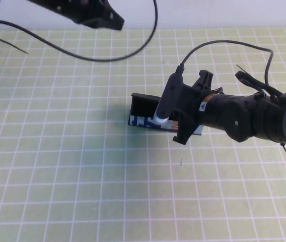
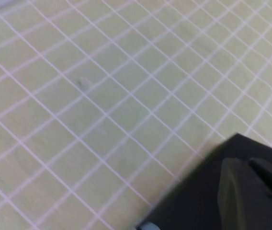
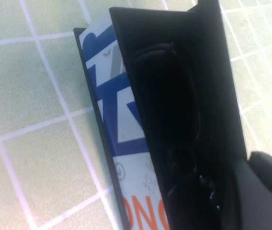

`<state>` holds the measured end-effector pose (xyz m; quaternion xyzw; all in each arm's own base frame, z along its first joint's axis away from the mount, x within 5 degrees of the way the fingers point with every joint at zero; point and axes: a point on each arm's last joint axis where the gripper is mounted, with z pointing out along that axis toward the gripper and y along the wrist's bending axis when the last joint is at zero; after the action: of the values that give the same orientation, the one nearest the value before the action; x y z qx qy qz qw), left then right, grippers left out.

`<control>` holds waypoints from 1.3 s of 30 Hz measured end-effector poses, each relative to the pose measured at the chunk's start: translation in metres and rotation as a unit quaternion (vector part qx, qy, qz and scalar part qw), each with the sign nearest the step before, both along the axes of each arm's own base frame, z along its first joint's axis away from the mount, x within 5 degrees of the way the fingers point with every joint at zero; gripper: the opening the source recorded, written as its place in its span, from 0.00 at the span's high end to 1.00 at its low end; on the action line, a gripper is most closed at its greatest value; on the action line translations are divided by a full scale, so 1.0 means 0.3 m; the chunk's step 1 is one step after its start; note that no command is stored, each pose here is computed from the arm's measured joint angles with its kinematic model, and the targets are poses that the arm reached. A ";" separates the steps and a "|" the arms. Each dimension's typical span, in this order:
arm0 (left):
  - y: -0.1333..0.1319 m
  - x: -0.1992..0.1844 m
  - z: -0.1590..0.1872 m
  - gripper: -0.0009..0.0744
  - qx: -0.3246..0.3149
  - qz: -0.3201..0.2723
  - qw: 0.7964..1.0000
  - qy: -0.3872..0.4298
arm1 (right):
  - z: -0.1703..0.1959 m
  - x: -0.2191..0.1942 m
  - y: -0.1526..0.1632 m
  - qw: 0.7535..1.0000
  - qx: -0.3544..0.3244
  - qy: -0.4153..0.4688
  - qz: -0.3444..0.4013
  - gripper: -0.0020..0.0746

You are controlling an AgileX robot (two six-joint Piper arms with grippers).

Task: Take glasses out of glasses case
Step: Pick up the glasses from the glasses case

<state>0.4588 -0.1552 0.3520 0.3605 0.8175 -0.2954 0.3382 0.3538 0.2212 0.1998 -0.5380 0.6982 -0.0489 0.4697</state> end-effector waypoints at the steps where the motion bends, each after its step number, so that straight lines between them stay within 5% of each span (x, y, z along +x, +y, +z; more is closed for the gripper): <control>1: -0.010 -0.020 -0.012 0.99 0.006 -0.010 1.000 0.008 | 0.000 0.000 0.000 1.000 0.001 0.000 0.000 0.97; 7: -0.019 -0.148 -0.171 0.99 0.027 -0.046 0.996 0.066 | 0.001 0.000 0.000 1.000 0.003 0.001 -0.002 0.97; 16: 0.000 -0.299 -0.435 0.99 -0.005 -0.076 0.997 0.021 | -0.001 0.000 0.000 1.000 0.002 0.003 -0.002 0.97; 39: -0.025 -0.197 -0.654 0.99 -0.085 -0.012 0.994 -0.067 | -0.002 -0.001 0.000 1.000 0.002 0.005 -0.002 0.97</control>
<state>0.3996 -0.1627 0.1559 0.3591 0.7605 -0.3428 0.4186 0.3534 0.2210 0.1992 -0.5357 0.7021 -0.0459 0.4669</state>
